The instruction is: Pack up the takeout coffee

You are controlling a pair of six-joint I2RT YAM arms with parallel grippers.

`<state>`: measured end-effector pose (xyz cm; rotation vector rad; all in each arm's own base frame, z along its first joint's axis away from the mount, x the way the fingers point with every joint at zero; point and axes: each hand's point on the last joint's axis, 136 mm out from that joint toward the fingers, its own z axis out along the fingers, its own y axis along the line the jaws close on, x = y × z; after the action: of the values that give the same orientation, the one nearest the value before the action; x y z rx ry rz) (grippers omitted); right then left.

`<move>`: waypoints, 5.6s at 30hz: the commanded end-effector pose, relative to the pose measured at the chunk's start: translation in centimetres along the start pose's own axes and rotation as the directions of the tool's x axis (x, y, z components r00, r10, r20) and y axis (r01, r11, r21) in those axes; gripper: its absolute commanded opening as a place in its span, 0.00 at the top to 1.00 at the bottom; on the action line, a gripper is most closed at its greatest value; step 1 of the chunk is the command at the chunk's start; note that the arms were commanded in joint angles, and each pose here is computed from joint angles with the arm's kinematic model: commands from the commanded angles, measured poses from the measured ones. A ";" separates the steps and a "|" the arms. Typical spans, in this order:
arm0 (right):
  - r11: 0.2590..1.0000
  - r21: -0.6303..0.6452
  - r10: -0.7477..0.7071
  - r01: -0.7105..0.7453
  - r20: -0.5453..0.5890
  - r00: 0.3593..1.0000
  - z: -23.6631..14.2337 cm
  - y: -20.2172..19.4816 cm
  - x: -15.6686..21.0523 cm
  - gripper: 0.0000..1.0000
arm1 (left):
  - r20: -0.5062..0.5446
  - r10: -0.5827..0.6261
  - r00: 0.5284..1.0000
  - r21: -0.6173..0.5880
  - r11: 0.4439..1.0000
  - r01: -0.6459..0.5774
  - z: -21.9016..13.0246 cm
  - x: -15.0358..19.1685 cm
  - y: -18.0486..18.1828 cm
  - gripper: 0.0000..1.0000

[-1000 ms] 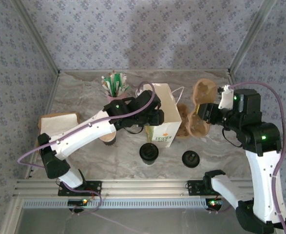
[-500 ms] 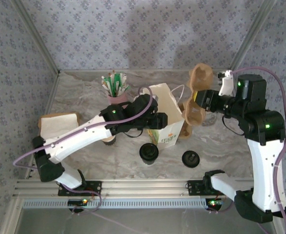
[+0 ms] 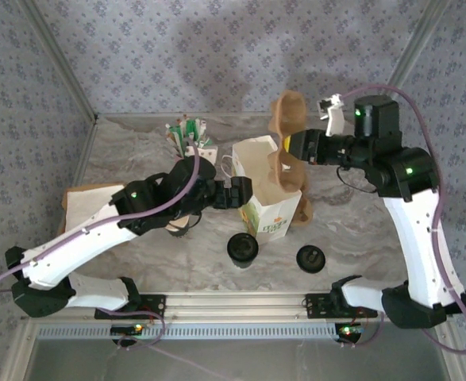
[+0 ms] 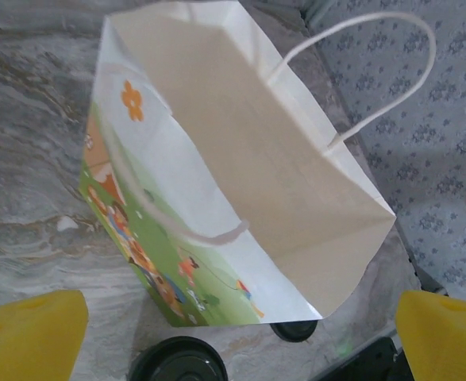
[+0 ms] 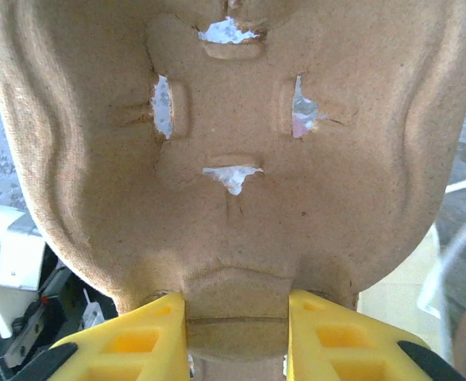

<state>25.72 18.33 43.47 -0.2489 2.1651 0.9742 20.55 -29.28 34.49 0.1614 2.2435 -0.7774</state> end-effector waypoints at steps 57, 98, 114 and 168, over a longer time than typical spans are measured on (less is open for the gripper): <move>0.901 0.321 -0.048 0.291 -0.594 0.803 11.1 -7.5 8.0 0.65 | 0.050 0.013 0.999 -0.063 0.998 -0.009 0.2 -1.0 4.5 0.01; 0.809 0.399 -0.079 0.432 -0.654 0.752 11.0 -8.2 8.9 0.66 | 0.043 0.024 0.999 -0.081 0.997 -0.020 0.5 -1.2 4.5 0.01; 0.846 0.354 -0.067 0.399 -0.671 0.738 10.3 -7.7 10.4 0.66 | 0.035 0.020 0.999 -0.088 0.996 -0.017 0.9 -0.9 4.6 0.01; 0.824 0.413 -0.059 0.387 -0.617 0.785 8.8 -8.1 8.8 0.67 | 0.061 -0.072 0.996 0.139 0.988 0.063 0.7 -2.7 0.4 0.00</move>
<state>28.63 20.78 28.52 -0.6194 2.7688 0.1435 22.72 -27.82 34.90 0.1187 2.1388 -0.9164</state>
